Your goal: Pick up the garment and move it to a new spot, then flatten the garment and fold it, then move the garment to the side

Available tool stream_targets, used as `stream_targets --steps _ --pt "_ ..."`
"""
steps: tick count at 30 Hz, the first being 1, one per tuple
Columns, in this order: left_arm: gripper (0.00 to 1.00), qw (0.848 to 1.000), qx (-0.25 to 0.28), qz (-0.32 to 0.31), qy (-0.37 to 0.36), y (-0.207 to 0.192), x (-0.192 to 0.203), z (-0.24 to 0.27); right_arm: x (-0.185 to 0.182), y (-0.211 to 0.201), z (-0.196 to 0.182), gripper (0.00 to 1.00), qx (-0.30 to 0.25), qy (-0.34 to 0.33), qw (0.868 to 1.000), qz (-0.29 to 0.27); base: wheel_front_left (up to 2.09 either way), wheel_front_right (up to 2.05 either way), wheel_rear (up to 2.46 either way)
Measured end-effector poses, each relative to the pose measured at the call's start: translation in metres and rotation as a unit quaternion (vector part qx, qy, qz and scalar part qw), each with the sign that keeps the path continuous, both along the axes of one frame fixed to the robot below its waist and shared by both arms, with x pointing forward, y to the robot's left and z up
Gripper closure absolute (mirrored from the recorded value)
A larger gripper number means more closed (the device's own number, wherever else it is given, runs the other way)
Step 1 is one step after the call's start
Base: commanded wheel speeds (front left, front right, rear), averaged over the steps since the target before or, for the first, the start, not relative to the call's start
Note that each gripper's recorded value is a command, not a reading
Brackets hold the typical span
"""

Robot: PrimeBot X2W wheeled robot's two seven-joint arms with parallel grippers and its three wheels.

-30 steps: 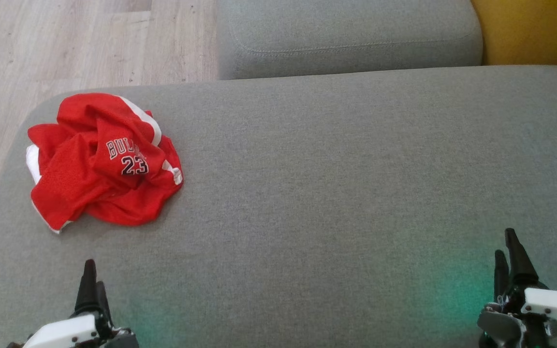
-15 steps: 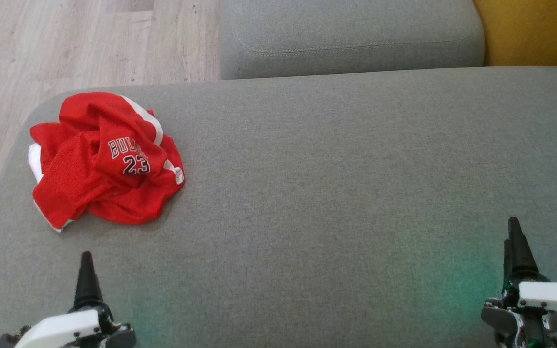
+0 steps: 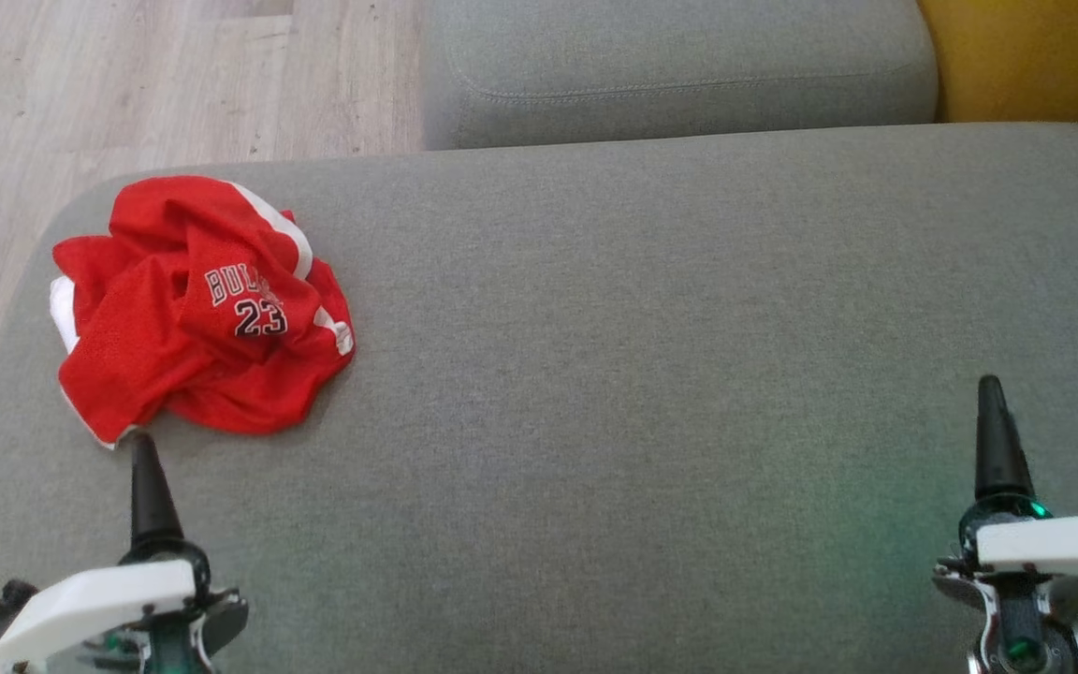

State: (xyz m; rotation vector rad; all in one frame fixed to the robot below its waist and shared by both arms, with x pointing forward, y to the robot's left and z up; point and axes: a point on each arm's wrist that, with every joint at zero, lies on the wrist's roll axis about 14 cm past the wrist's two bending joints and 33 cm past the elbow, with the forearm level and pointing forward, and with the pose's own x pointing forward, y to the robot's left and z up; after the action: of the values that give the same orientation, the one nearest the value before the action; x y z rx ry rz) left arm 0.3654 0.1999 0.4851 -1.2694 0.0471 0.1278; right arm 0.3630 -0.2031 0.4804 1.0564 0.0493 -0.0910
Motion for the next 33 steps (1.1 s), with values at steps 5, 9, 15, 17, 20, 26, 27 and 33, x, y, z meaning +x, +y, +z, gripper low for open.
stream_targets --steps 5,9,15,17,20,26,27,33 --pt "0.0 0.998 0.059 -0.013 -0.002 -0.01 0.004 0.009 0.003 0.005 0.012 0.0 -0.055 -0.017 0.998 0.012 0.0 0.0 0.0" --pt "0.0 0.992 0.123 -0.035 -0.008 -0.027 0.009 0.02 0.005 0.01 0.023 0.0 -0.109 -0.033 0.993 0.022 0.0 0.0 0.0" --pt "0.0 0.978 0.198 -0.06 -0.03 -0.049 0.015 0.034 0.005 0.014 0.031 0.0 -0.16 -0.046 0.986 0.027 0.0 0.0 0.0" --pt "0.0 0.972 0.224 -0.066 -0.031 -0.055 0.014 0.034 0.006 0.017 0.032 0.0 -0.177 -0.049 0.982 0.032 0.0 0.0 0.0" --pt "0.0 0.965 0.249 -0.073 -0.035 -0.063 0.014 0.035 0.006 0.022 0.034 0.0 -0.204 -0.054 0.977 0.039 0.0 0.0 0.0" --pt "0.0 0.955 0.278 -0.088 -0.05 -0.076 0.013 0.04 0.005 0.029 0.038 0.0 -0.248 -0.063 0.965 0.048 0.0 0.0 0.0" --pt "0.0 0.954 0.282 -0.091 -0.054 -0.078 0.012 0.041 0.005 0.029 0.039 0.0 -0.257 -0.065 0.963 0.049 0.0 0.0 0.0" --pt "0.0 0.94 0.317 -0.104 -0.072 -0.087 0.011 0.045 0.004 0.037 0.042 0.0 -0.306 -0.074 0.947 0.059 0.0 0.0 0.0"
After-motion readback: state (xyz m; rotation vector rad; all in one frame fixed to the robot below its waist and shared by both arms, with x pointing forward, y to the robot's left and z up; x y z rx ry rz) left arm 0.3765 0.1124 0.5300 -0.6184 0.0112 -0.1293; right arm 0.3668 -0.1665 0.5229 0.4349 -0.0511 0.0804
